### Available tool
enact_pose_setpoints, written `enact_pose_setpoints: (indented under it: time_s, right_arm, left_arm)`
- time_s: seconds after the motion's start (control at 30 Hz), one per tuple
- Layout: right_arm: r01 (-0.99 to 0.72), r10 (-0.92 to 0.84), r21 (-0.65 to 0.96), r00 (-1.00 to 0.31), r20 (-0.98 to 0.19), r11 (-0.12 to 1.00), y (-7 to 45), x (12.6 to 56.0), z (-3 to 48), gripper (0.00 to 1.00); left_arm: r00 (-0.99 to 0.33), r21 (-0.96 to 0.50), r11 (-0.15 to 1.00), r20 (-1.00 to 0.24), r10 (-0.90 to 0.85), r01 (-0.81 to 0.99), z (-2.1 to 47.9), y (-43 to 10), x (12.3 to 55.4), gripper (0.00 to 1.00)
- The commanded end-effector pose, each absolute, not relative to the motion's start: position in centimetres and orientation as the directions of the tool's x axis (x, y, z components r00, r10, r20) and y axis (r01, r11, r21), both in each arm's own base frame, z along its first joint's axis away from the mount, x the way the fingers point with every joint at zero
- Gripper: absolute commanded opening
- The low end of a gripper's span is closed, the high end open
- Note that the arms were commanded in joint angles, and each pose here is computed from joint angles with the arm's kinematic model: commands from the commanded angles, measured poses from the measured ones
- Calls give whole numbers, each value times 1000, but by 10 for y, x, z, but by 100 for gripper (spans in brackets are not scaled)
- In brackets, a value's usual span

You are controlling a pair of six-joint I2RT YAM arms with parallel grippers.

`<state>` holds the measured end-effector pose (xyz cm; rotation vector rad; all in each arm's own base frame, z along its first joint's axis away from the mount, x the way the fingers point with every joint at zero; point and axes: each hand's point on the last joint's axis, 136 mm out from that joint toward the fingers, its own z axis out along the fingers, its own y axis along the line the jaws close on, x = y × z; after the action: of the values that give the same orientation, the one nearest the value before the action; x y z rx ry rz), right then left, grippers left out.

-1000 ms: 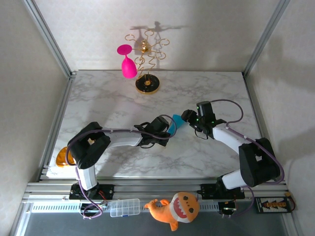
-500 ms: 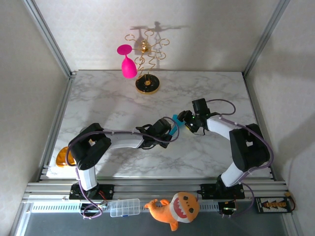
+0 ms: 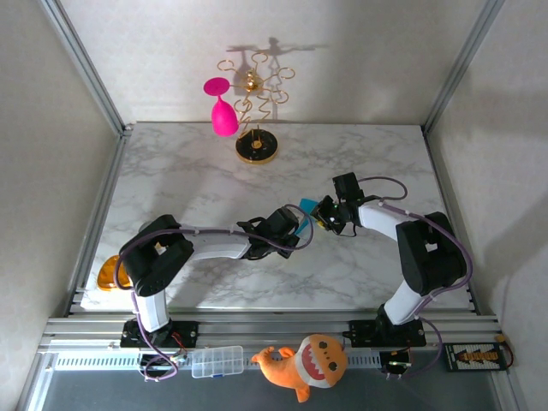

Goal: Fold a paper plane with a square sheet of paper (pick it up from the middle)
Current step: Fold the wing for the fifth time at the center of the table.

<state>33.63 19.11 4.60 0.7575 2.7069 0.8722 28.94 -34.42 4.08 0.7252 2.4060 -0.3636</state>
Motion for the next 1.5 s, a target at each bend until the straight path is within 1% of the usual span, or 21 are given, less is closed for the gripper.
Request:
enact_pose_setpoints:
  time_s: [0.0, 0.07, 0.2, 0.37, 0.57, 0.7, 0.87, 0.93, 1.1, 1.17, 1.27, 1.47]
  right_arm:
    - [419, 533, 595, -846, -19, 686, 192, 338, 49, 14]
    - [418, 539, 605, -842, -22, 678, 192, 339, 51, 9]
    - [419, 549, 615, -835, -27, 668, 192, 339, 55, 8]
    - [416, 547, 619, -837, -26, 666, 193, 339, 57, 7]
    - [416, 549, 624, -836, -25, 661, 194, 340, 58, 6]
    - [415, 551, 635, -834, -20, 652, 196, 341, 62, 5]
    - [412, 550, 647, -835, -13, 642, 198, 342, 67, 5]
    - [412, 550, 648, -835, -12, 641, 199, 342, 68, 5]
    - [414, 548, 647, -837, -7, 641, 199, 341, 67, 5]
    - [414, 548, 646, -837, -7, 641, 199, 341, 67, 5]
    - [417, 547, 644, -837, -3, 641, 199, 341, 66, 6]
    - [422, 549, 640, -836, 0, 642, 198, 340, 64, 6]
  left_arm:
    - [-627, -58, 801, -656, 420, 596, 58, -347, 291, 6]
    - [-624, -66, 796, -661, 416, 601, 59, -349, 290, 14]
    - [-623, -89, 785, -665, 411, 613, 56, -355, 288, 21]
    - [-627, -78, 788, -655, 422, 611, 49, -358, 291, 22]
    - [-638, -126, 773, -655, 406, 622, 47, -364, 286, 31]
    - [-653, -131, 778, -638, 408, 614, 37, -364, 285, 34]
    - [-671, -115, 795, -616, 413, 595, 24, -363, 288, 34]
    - [-675, -98, 806, -610, 415, 584, 20, -360, 290, 32]
    - [-676, -83, 814, -608, 416, 575, 18, -358, 292, 21]
    - [-675, -80, 815, -609, 416, 574, 20, -358, 293, 19]
    - [-673, -78, 816, -613, 413, 572, 24, -358, 294, 20]
    - [-672, -98, 826, -639, 375, 554, 49, -360, 298, 27]
